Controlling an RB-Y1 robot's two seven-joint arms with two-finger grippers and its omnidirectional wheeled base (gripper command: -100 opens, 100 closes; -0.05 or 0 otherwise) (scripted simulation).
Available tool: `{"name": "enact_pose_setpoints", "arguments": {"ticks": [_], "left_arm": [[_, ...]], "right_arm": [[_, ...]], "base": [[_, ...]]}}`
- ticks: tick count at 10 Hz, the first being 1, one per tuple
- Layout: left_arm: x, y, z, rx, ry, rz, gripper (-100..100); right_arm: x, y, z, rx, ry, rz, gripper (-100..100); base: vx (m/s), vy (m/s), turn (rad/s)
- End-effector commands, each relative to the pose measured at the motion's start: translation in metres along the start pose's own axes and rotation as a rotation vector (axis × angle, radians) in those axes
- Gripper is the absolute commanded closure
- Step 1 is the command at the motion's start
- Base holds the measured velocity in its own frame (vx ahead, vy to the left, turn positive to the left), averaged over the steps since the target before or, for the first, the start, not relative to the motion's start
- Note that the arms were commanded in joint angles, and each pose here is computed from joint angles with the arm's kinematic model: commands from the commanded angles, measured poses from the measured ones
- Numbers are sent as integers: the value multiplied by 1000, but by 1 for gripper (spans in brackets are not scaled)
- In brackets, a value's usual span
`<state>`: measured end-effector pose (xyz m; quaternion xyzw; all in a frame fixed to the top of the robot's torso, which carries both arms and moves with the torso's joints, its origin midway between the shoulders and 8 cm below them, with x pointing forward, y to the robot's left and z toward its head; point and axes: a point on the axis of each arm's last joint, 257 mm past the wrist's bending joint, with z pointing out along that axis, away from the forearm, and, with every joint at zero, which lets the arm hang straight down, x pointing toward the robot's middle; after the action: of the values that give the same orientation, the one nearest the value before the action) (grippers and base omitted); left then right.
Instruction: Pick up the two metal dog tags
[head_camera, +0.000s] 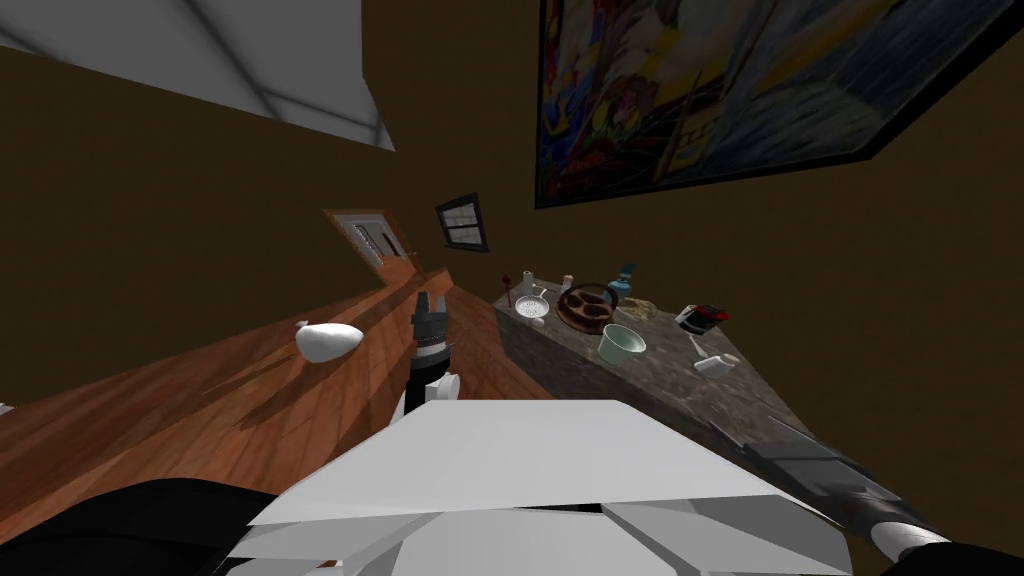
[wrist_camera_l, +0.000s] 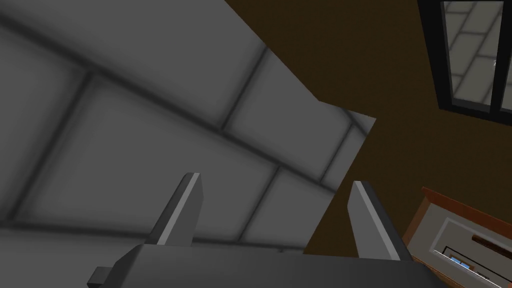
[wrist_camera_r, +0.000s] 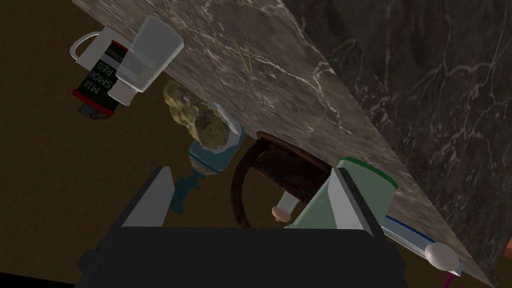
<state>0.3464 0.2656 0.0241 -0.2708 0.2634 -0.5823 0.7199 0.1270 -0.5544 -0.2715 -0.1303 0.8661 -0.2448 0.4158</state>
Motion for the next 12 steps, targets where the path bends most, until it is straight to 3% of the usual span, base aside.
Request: {"name": "enact_pose_setpoints", "arguments": {"ticks": [1,6,12], "left_arm": [[0,0,0,0,0,0,0],[0,0,0,0,0,0,0],[0,0,0,0,0,0,0]], "right_arm": [[18,-8,-8,-18,57,-105,-100],[53,-12,-25,-117,172,-329,-100],[91,16,-47,-260,259,-419,-100]], "base": [[1,-41,274],[-8,-55,230],[-20,-47,121]]}}
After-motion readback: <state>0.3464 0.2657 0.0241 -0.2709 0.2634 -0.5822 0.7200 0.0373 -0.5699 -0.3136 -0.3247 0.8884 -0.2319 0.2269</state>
